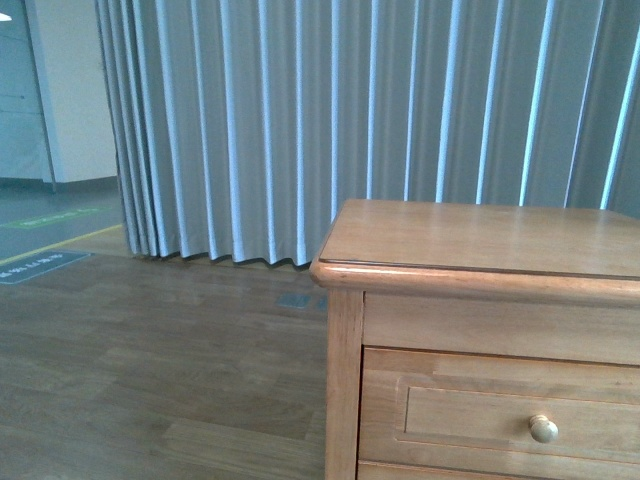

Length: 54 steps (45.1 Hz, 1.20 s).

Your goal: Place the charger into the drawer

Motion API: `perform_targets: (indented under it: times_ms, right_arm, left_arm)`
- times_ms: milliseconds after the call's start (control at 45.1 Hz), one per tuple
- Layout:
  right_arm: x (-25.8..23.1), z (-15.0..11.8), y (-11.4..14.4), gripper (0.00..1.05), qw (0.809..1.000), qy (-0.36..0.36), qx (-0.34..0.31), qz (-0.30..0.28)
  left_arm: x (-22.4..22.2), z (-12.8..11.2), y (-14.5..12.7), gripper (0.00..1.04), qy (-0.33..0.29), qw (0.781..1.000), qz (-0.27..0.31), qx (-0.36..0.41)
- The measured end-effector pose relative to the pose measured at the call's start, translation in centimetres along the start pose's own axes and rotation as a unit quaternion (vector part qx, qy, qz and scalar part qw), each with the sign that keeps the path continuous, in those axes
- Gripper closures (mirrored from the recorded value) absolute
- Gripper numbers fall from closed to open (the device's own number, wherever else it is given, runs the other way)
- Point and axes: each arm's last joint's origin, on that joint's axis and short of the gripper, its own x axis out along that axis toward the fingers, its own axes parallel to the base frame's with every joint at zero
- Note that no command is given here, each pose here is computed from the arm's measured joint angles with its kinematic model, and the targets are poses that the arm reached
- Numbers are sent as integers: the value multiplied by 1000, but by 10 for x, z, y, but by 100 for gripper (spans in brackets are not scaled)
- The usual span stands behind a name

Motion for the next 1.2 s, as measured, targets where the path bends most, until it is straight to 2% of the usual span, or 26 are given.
perform_targets:
  times_ms: [133, 200, 244, 311, 866, 1199]
  right_arm:
    - [-6, -8, 4, 67, 1000, 0, -1, 0]
    - [-10, -13, 10, 81, 1000, 0, -1, -13]
    - [-13, -16, 14, 93, 1000, -1, -1, 1]
    - [-15, -18, 15, 103, 1000, -1, -2, 5]
    - [-31, -39, 15, 103, 1000, -4, -3, 2]
    - [-38, -39, 15, 103, 1000, -6, -3, 2]
  left_arm:
    - [0, 0, 0, 6, 0, 1000, 0, 0]
    - [0, 0, 0, 6, 0, 1000, 0, 0]
    - [0, 0, 0, 6, 0, 1000, 0, 0]
    - [0, 0, 0, 6, 0, 1000, 0, 0]
    - [0, 0, 0, 6, 0, 1000, 0, 0]
    - [0, 0, 0, 6, 0, 1000, 0, 0]
